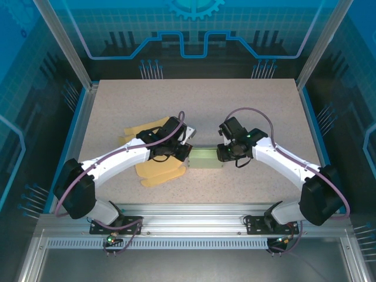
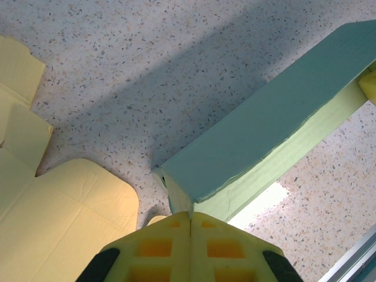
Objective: Fold the paper box
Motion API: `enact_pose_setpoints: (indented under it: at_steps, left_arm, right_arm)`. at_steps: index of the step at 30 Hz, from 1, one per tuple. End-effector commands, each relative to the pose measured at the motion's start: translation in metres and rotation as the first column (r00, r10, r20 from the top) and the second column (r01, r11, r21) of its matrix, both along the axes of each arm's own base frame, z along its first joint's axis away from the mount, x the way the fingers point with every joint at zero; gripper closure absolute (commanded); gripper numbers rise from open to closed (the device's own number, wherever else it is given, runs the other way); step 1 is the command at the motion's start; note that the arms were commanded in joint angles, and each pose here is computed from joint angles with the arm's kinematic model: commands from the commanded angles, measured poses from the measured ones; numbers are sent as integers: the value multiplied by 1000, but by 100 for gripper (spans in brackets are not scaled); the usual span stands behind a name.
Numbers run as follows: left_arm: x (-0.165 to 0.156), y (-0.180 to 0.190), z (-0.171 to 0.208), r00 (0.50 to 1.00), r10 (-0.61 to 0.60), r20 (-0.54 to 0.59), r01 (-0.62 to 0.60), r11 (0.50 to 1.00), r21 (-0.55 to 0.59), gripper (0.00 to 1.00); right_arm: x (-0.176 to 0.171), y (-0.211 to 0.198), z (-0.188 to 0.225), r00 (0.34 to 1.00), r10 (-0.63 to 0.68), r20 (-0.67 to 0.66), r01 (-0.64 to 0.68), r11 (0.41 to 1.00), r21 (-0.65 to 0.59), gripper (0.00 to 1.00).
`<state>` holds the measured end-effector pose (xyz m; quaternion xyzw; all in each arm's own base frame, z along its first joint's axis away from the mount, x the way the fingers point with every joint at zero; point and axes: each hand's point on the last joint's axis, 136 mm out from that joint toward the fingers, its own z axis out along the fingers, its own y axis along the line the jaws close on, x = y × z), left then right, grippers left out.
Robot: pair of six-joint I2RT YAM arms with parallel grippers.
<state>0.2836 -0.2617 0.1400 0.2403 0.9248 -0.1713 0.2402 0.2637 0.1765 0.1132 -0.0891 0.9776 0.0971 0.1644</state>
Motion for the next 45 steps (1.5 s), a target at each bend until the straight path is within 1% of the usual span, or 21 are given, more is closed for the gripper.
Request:
enact_pose_setpoints:
  at_steps: [1,8,16,22,31,45]
  left_arm:
    - [-3,-10,18,1000,-10,-9,10,998,-61,100]
    - [-5,-16,24,1000,-11,-27,9,995,-98,100]
    - [-4,-20,29,997,33,-64,-42,988,-147,100]
    - [-5,-22,29,992,76,-101,-93,979,-183,100]
    - [-7,-25,34,983,92,-161,-130,962,-242,100]
    - [-6,-22,22,971,141,-191,-190,945,-266,100]
  right_arm:
    - [-2,2,-9,1000,21,-16,-21,999,-47,75]
    - [-3,2,-15,999,31,-20,-33,995,-94,77]
    - [-4,3,-17,999,40,-22,-43,992,-118,78]
    - [-4,3,-17,999,41,-19,-43,992,-118,78]
    - [-4,5,-18,999,47,-19,-49,992,-114,79]
    - [-4,6,-17,999,46,-18,-48,993,-108,79]
